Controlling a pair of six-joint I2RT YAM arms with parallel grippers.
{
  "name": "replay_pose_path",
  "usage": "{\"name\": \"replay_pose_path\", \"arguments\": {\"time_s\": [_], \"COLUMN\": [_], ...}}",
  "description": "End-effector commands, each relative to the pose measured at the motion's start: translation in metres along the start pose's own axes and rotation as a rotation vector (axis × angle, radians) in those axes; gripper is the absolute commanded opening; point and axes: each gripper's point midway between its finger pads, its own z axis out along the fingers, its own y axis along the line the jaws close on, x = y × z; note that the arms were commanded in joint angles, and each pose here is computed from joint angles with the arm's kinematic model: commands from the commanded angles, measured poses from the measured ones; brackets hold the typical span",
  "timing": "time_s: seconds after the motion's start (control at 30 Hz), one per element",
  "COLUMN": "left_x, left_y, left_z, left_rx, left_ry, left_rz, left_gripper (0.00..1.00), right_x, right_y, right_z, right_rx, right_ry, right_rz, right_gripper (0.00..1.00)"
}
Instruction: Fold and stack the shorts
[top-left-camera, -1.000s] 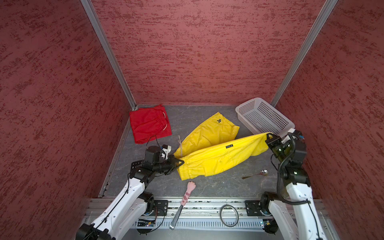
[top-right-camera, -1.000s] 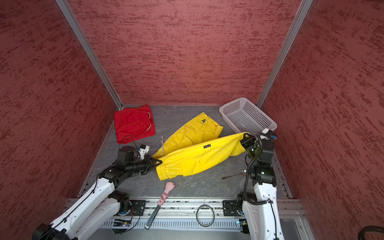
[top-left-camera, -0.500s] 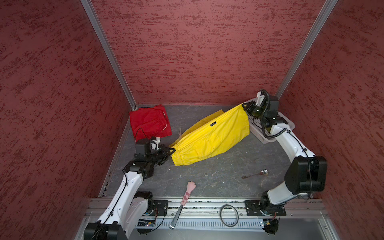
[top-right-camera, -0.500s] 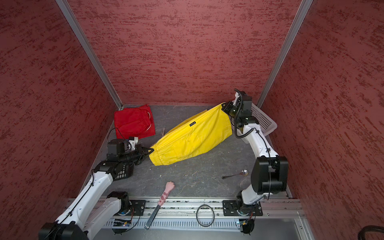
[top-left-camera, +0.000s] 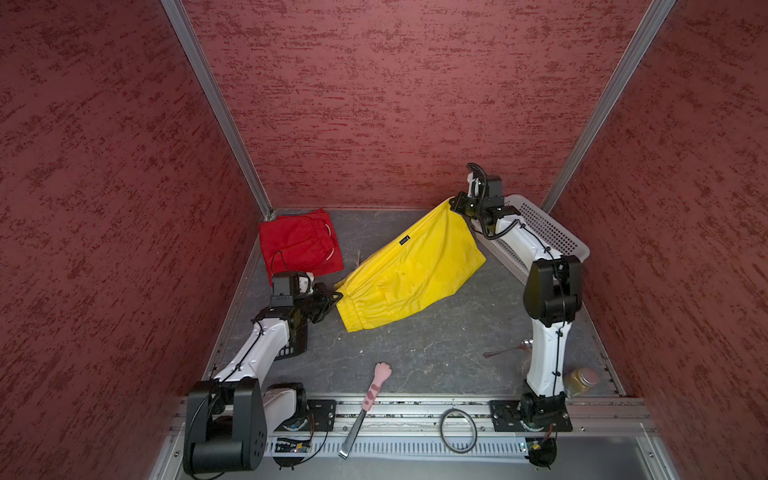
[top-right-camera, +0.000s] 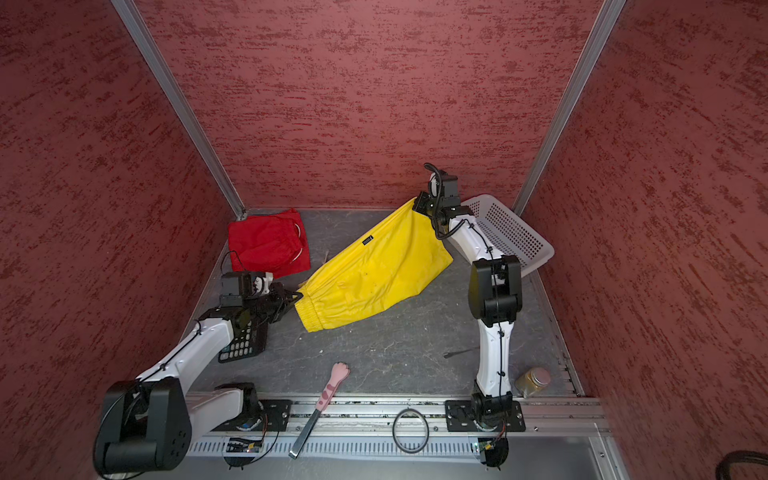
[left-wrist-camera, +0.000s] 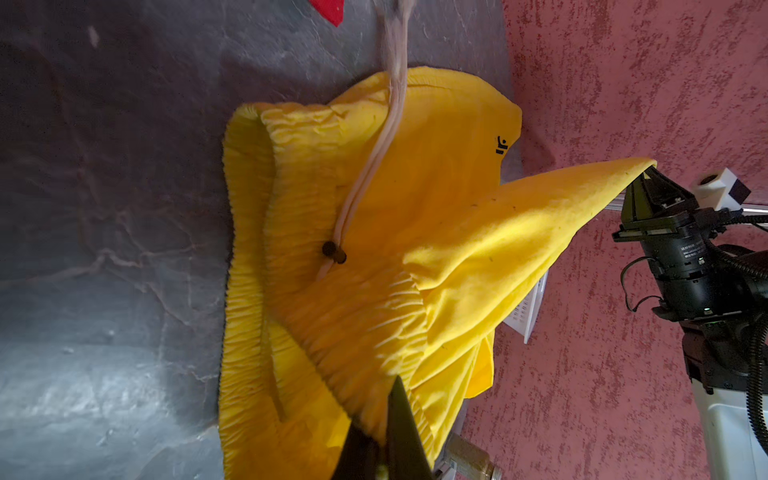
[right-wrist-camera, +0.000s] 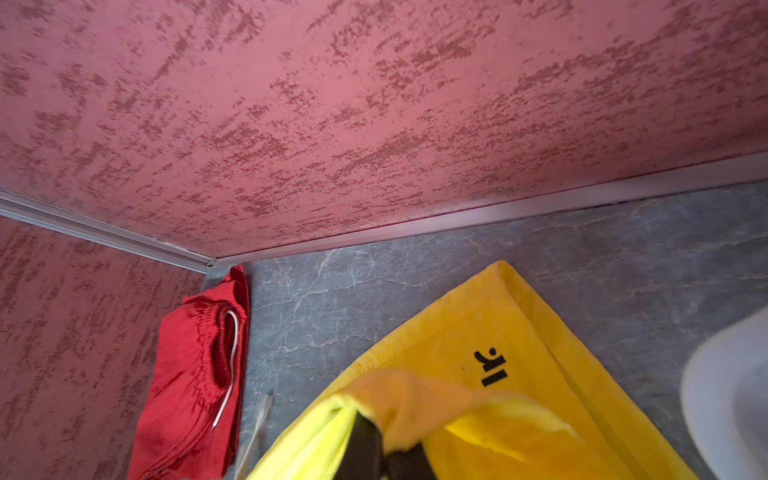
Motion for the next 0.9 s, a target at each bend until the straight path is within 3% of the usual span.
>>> {"name": "replay_pose_path", "arguments": {"time_s": [0.0,0.17,0.37,0.43,0.5,0.6,0.77,0.87], "left_x": [-0.031,-0.053,-0.065,-0.069,-0.069,-0.073,-0.086,-0.088], "left_y": [0.011,0.015,0.040,0.042,0.041,0.030,-0.008,-0.032], "left_z": [0.004,0.022,0.045,0.050,0.055,0.054,0.027,-0.004], "left_rx": [-0.074,-0.096,-0.154,-0.155,-0.156,-0.141,-0.144,-0.202], "left_ry": [-0.102,-0.108,-0.074,-0.064,-0.036,-0.022,-0.088,-0.185], "left_rz": [0.045,0.101,0.071,0.068,0.062,0.070,0.125,0.191], "left_gripper": [0.00,0.07,0.19,0.36,0.59,0.71,0.74,0.68], "right_x": [-0.039,-0.033,-0.022,-0.017,-0.011,-0.011,-0.032,-0.045], "right_y": [-0.026,-0.044,-0.060,-0.066,-0.072,-0.071,-0.048,-0.026], "right_z": [0.005,0.038,0.070,0.077,0.083,0.084,0.065,0.042], "right_rx": [0.095,0.116,0.109,0.114,0.123,0.120,0.092,0.077], "right_ry": [-0.141,-0.137,-0.112,-0.104,-0.098,-0.097,-0.124,-0.153], "right_rz": [-0.035,-0.035,-0.033,-0.027,-0.023,-0.033,-0.063,-0.088], "right_gripper": [0.00,0.00,0.00,0.10,0.29,0.41,0.53,0.54]}}
